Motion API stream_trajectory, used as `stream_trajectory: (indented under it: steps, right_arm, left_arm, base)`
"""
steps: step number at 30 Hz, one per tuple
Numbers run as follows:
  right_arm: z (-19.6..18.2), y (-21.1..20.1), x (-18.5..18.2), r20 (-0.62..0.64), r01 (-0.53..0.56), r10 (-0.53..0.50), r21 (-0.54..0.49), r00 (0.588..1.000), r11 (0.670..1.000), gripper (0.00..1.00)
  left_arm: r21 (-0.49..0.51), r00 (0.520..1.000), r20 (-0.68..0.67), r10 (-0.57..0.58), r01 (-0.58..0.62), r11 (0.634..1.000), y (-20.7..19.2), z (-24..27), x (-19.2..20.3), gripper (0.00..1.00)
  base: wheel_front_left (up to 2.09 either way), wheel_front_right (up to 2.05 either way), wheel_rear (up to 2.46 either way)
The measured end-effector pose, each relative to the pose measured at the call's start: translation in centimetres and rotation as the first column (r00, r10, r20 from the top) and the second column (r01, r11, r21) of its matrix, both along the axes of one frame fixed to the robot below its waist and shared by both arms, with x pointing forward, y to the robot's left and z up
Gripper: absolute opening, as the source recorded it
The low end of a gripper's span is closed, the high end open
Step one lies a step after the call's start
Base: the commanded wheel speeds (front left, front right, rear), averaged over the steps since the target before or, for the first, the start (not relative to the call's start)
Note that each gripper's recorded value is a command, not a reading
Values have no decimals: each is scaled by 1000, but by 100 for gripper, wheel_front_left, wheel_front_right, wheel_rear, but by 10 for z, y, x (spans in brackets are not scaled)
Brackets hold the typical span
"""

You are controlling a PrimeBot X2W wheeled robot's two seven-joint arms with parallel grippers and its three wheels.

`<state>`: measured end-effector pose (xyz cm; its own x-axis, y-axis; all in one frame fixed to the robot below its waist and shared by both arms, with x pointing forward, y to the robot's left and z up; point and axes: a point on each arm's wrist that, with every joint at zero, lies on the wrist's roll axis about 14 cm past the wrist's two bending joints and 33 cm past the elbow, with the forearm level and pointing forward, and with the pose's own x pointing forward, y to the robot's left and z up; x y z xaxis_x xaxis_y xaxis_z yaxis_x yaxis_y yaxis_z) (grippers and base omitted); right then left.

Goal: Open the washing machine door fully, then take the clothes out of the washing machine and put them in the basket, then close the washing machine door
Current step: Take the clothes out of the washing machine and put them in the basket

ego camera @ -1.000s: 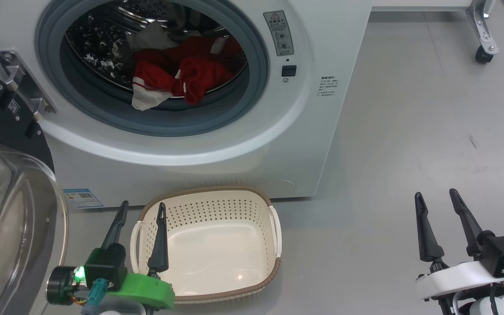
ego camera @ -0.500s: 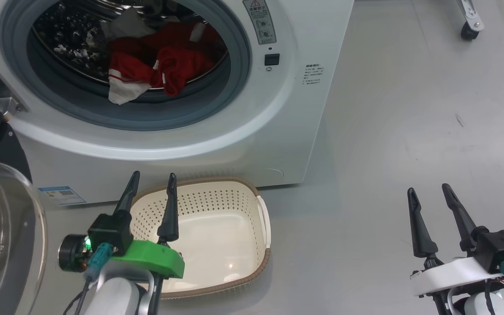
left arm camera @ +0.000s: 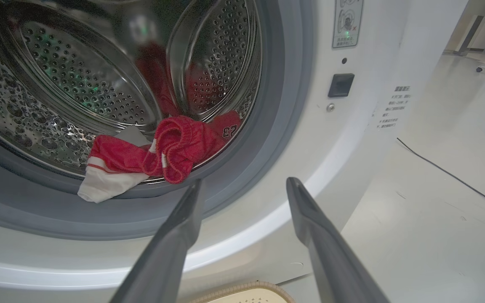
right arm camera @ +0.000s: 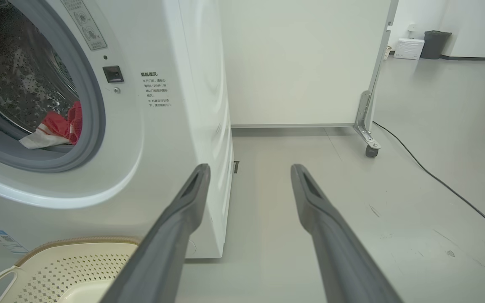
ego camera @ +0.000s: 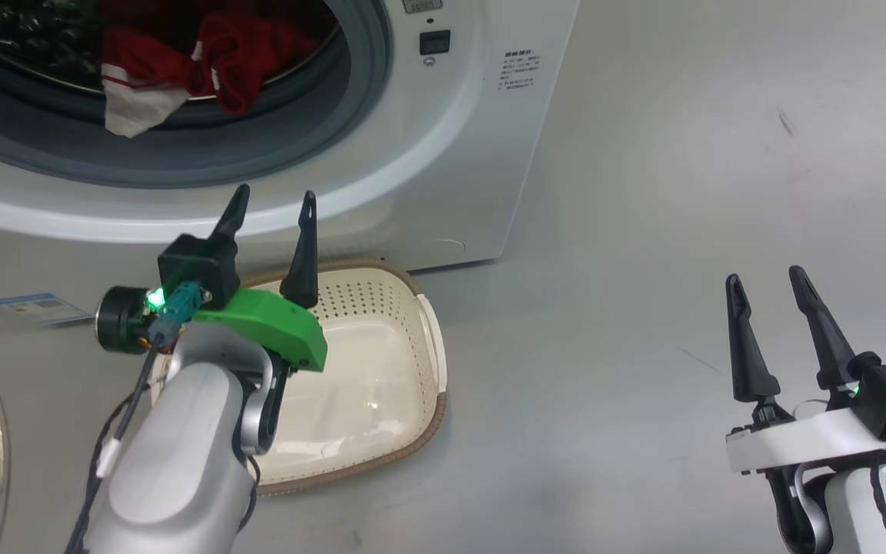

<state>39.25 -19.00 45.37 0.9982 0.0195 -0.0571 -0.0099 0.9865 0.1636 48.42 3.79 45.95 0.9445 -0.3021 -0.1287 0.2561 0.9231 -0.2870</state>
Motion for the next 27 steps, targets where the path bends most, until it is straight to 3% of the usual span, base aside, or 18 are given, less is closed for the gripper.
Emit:
stream_trajectory:
  steps: [15, 27]
  right_arm:
    - [-24, -22, 26, -45, 65, -64, 5, 997, 998, 100]
    - [-42, -26, 32, -90, 82, -79, 26, 993, 996, 100]
  left_arm:
    - [105, 978, -208, -26, 48, 993, 3, -59, 82, 100]
    - [179, 958, -285, -27, 81, 980, 12, -71, 140, 100]
  base:
    - [0, 0, 0]
    - [0, 0, 0]
